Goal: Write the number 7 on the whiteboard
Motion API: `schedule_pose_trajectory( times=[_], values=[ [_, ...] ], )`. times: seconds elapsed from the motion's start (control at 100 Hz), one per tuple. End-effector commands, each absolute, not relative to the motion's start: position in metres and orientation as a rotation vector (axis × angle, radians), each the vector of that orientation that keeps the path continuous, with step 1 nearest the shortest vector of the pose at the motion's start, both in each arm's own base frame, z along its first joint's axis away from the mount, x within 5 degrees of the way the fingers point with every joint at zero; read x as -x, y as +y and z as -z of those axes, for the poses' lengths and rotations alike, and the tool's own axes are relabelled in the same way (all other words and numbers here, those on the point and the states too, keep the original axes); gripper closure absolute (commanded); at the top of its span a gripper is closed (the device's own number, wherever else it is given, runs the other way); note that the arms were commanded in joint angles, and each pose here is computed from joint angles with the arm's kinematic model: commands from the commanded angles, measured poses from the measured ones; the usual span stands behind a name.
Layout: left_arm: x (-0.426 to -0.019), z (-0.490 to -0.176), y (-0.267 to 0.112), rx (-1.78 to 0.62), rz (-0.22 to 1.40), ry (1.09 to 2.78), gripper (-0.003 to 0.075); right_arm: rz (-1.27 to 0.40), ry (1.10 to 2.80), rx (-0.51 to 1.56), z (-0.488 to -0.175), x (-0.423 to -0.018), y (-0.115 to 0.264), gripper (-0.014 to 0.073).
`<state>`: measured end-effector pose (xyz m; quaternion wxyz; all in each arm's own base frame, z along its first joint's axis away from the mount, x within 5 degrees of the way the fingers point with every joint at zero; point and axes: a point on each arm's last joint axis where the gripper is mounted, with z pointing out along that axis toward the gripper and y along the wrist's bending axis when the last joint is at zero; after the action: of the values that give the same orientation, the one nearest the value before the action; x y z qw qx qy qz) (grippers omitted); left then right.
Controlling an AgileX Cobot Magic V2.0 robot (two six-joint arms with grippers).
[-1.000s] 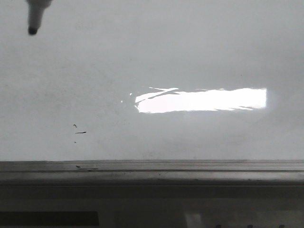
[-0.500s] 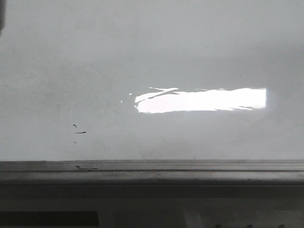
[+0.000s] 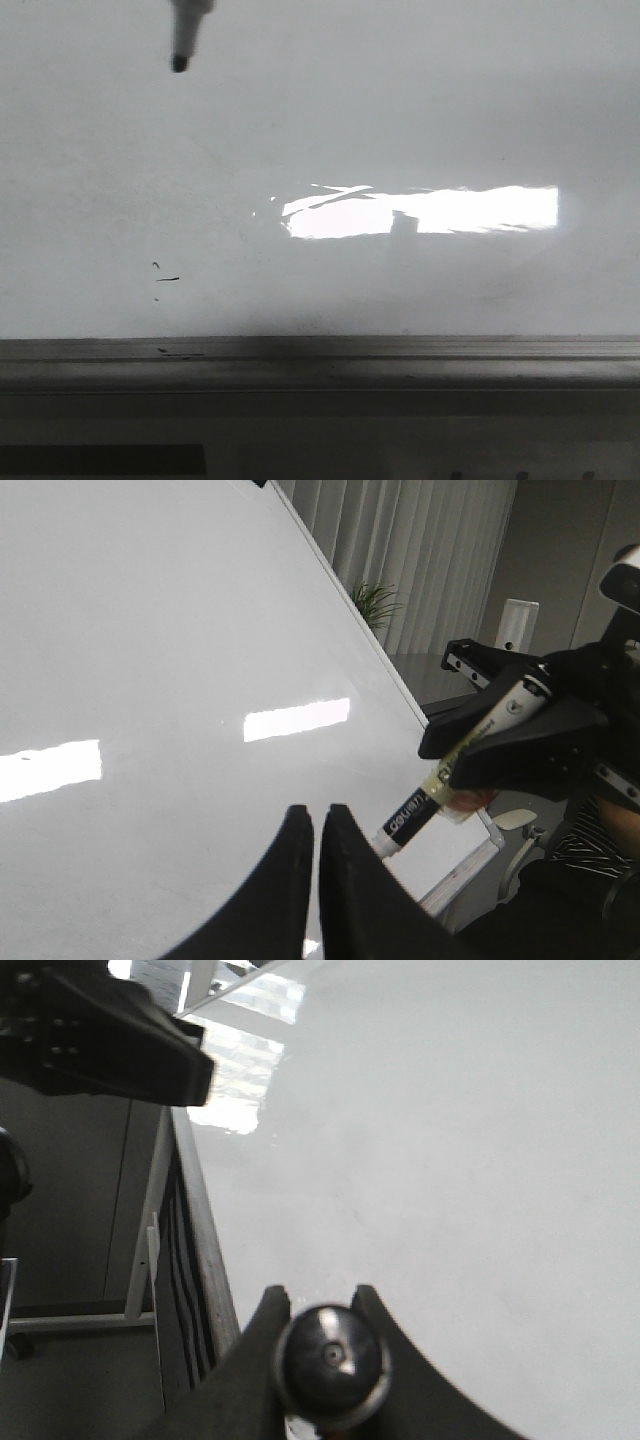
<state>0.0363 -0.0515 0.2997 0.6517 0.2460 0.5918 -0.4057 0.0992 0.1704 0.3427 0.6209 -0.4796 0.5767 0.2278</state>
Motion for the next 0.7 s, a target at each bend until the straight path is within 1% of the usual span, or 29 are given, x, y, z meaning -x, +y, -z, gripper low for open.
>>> schedule_pose_trajectory(
  times=[0.0,0.09,0.21,0.29,0.53,0.69],
  values=[
    [-0.036,-0.308,-0.05,-0.535,0.936,1.334,0.0741,-0.564,1.307,0.965,-0.366,-0.102,0.157,0.0637],
    [-0.036,-0.308,-0.05,-0.535,0.936,1.334,0.0741,-0.538,1.311,0.932,-0.37,-0.102,0.146,0.0637],
    [-0.036,-0.308,-0.05,-0.535,0.936,1.334,0.0741,-0.505,1.186,0.948,-0.377,-0.096,0.141,0.0638],
    [-0.036,-0.308,-0.05,-0.535,0.936,1.334,0.0741,-0.496,1.14,0.961,-0.375,-0.095,0.142,0.0638],
    [-0.036,-0.308,-0.05,-0.535,0.936,1.334,0.0741,-0.392,1.134,1.006,-0.369,-0.103,0.142,0.0638],
    [-0.036,-0.308,-0.05,-0.535,0.936,1.334,0.0741,-0.354,1.144,1.004,-0.358,-0.113,0.142,0.0638]
  ],
)
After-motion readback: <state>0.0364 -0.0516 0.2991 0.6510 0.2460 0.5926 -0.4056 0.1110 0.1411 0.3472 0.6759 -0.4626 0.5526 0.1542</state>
